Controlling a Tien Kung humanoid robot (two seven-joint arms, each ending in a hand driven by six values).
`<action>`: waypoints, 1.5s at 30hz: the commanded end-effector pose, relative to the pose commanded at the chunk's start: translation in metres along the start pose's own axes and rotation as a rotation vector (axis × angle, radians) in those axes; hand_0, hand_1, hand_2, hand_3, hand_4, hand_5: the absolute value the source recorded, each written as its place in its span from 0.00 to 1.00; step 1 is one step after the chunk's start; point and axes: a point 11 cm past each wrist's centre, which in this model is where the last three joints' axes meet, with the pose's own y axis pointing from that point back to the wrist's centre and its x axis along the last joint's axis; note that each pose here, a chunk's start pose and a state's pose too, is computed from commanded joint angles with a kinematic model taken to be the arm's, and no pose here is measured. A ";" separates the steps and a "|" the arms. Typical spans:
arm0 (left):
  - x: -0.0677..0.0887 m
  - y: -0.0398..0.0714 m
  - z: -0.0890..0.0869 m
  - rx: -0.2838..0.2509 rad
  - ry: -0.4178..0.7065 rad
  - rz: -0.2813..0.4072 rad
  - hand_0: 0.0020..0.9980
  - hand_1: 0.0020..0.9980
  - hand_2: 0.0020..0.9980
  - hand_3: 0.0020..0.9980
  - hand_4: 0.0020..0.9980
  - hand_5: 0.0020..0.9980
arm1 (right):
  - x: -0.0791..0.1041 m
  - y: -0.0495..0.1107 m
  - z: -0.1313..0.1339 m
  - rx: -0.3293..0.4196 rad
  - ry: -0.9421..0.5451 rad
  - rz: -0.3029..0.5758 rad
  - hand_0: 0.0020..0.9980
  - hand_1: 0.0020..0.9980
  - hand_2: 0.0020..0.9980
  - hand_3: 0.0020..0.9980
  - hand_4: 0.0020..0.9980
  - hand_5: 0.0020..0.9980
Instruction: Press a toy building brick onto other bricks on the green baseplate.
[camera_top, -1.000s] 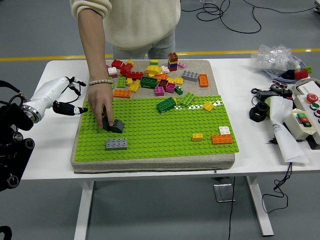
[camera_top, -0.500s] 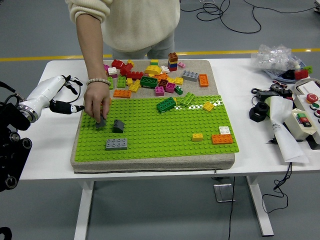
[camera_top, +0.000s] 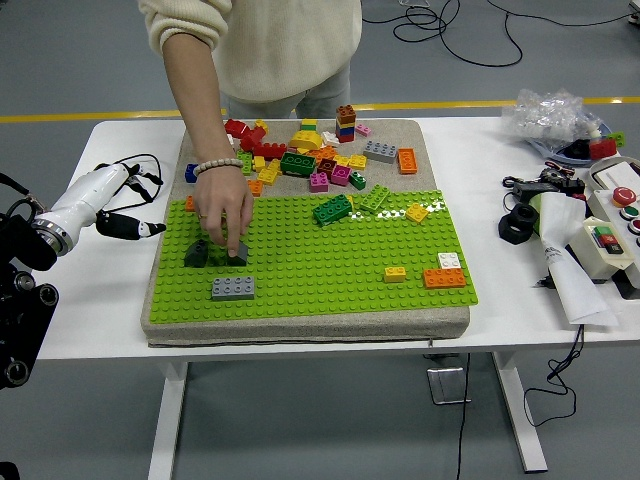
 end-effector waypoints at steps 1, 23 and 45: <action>-0.001 0.000 0.000 -0.001 -0.001 -0.007 0.80 0.69 0.55 0.71 0.93 0.13 | 0.000 0.000 0.000 0.000 0.000 0.000 0.79 0.72 0.77 0.78 1.00 0.69; -0.036 -0.009 0.009 -0.029 -0.011 -0.145 0.81 0.72 0.63 0.81 0.97 0.13 | -0.001 0.000 -0.001 0.005 -0.009 -0.004 0.79 0.72 0.77 0.77 1.00 0.69; -0.023 -0.010 0.015 -0.064 -0.028 -0.123 0.85 0.75 0.61 0.76 0.70 0.00 | -0.001 0.000 -0.002 0.009 -0.015 -0.005 0.79 0.72 0.76 0.77 1.00 0.69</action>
